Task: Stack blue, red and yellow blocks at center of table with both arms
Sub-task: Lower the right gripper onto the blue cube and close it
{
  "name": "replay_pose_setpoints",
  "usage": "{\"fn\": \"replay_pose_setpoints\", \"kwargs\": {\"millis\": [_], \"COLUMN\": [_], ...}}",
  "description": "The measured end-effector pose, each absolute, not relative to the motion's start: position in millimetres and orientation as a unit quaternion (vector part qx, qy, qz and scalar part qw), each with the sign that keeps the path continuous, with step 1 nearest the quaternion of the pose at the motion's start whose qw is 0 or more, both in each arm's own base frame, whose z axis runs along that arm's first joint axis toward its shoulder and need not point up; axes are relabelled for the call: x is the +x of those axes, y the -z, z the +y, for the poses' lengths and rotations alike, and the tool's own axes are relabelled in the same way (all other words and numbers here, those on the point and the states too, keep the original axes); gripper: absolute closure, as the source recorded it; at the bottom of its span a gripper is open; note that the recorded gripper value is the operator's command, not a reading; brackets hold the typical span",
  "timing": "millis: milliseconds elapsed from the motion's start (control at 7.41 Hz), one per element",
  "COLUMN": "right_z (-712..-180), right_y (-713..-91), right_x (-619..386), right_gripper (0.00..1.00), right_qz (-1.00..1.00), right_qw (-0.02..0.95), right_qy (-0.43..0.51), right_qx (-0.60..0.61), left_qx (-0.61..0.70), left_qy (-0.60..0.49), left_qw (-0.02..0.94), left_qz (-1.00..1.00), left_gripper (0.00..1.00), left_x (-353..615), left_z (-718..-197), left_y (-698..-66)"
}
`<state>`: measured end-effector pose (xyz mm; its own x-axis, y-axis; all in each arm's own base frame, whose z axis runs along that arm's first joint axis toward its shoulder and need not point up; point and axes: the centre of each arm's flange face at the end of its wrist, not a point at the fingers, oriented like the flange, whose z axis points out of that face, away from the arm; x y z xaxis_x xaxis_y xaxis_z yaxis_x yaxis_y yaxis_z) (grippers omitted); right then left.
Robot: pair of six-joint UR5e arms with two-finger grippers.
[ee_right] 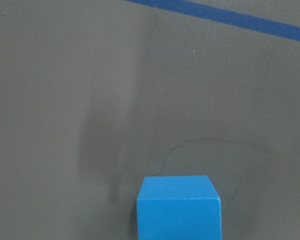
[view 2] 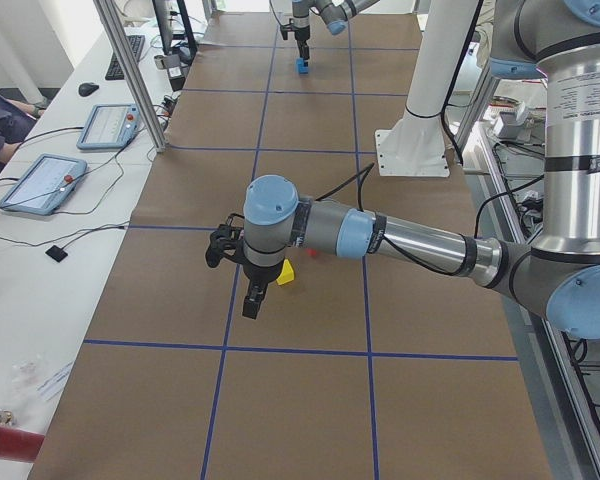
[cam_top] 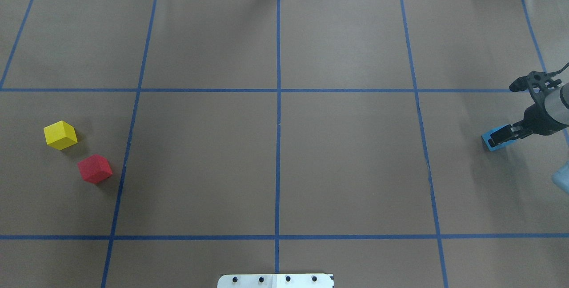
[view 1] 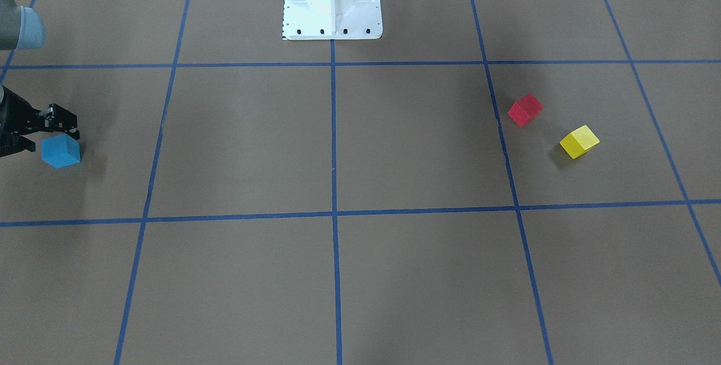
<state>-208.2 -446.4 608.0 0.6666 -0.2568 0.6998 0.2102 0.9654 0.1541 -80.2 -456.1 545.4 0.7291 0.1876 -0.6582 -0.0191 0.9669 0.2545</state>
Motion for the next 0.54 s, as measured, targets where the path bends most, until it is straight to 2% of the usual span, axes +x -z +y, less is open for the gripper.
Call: {"fn": "replay_pose_setpoints", "kwargs": {"millis": [135, 270, 405, 540], "right_z": [-448, -451, -457, -461], "right_y": [-611, -611, -609, -606], "right_x": [-210, -213, -216, -219], "right_gripper": [0.12, 0.44, 0.90, 1.00], "right_qz": [-0.385, -0.384, -0.384, -0.384], "right_qw": [0.914, 0.914, 0.913, 0.913], "right_qy": [0.129, 0.130, 0.131, 0.132], "right_qx": [0.030, 0.031, 0.034, 0.037], "left_qx": [0.116, 0.116, 0.116, 0.116], "left_qy": [-0.056, -0.056, -0.056, -0.056], "left_qw": [0.922, 0.922, 0.922, 0.922], "left_qz": [0.364, 0.364, 0.364, 0.364], "left_gripper": [0.00, 0.00, 0.00, 0.00], "left_x": [-80, -80, -80, -80], "left_z": [-456, -456, -456, -456], "left_y": [-545, -545, -545, -545]}}
